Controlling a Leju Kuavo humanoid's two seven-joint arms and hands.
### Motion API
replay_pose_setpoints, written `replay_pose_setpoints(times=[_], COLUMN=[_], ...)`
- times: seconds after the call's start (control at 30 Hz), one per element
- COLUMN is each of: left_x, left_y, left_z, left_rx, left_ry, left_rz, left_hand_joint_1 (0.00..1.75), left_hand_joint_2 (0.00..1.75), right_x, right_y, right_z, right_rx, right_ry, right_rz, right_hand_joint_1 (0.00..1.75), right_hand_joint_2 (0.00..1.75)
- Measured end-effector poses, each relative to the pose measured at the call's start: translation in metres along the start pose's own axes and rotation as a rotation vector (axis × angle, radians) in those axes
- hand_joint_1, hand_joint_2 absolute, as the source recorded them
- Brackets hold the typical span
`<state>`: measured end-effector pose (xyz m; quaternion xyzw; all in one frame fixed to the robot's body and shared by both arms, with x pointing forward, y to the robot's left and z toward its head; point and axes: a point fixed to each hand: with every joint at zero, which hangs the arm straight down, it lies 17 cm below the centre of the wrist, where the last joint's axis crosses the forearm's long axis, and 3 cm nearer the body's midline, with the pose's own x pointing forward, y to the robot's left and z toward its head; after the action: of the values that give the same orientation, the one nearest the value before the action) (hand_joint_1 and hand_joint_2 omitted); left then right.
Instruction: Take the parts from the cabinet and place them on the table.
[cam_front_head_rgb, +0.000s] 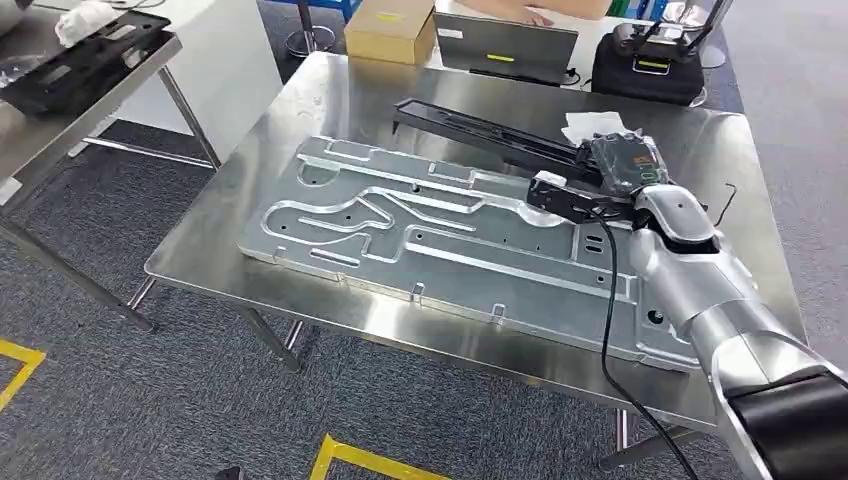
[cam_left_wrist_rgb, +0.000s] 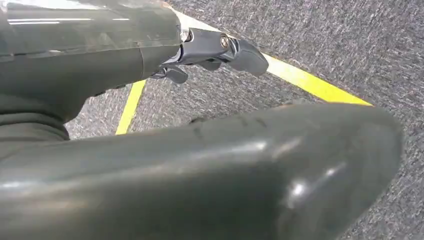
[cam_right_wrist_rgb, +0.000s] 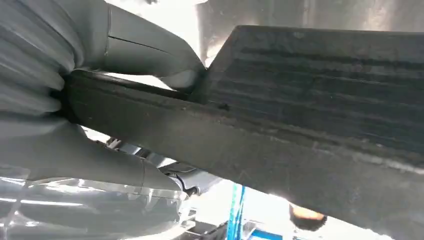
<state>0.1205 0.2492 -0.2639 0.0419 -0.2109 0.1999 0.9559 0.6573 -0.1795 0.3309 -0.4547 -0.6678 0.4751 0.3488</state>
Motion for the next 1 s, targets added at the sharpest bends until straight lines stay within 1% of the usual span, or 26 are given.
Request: replay_pose_setpoints(times=[0.17, 0.27, 0.47, 0.73, 0.77, 0.8, 0.83, 0.87, 1.0], left_x=[-0.001, -0.001, 0.0, -0.001, 0.0, 0.001, 0.002, 0.002, 0.001], left_y=[0.0, -0.001, -0.002, 0.0, -0.001, -0.001, -0.001, -0.002, -0.006], left_z=[0.0, 0.0, -0.001, -0.001, -0.001, -0.001, -0.001, -0.001, 0.0], left_rx=[-0.002, -0.005, -0.004, 0.013, 0.013, 0.012, 0.011, 0.01, -0.005], left_ry=[0.006, 0.009, 0.011, 0.019, 0.016, 0.013, 0.01, 0.008, 0.009], left_rz=[-0.013, -0.021, -0.027, -0.031, -0.03, -0.03, -0.03, -0.031, -0.024], left_hand_joint_1=[0.0, 0.0, 0.0, 0.0, 0.0, 0.0, 0.0, 0.0, 0.0], left_hand_joint_2=[0.0, 0.0, 0.0, 0.0, 0.0, 1.75, 1.75, 0.0, 0.0], right_x=[0.006, 0.027, 0.075, 0.095, 0.1, 0.102, 0.105, 0.107, 0.112], right_y=[0.003, 0.013, 0.043, 0.061, 0.064, 0.067, 0.069, 0.071, 0.077], right_z=[0.0, 0.002, 0.008, 0.013, 0.014, 0.015, 0.017, 0.017, 0.019], right_rx=[-0.005, -0.003, 0.057, 0.106, 0.112, 0.119, 0.126, 0.131, 0.153], right_ry=[-0.001, -0.02, -0.066, -0.077, -0.081, -0.084, -0.086, -0.09, -0.096], right_rz=[0.003, 0.005, -0.02, -0.041, -0.044, -0.046, -0.05, -0.052, -0.047], right_hand_joint_1=[1.75, 1.75, 1.75, 1.75, 0.0, 0.0, 0.0, 0.0, 0.0], right_hand_joint_2=[1.75, 1.75, 1.75, 1.75, 1.75, 1.75, 1.75, 1.75, 1.75])
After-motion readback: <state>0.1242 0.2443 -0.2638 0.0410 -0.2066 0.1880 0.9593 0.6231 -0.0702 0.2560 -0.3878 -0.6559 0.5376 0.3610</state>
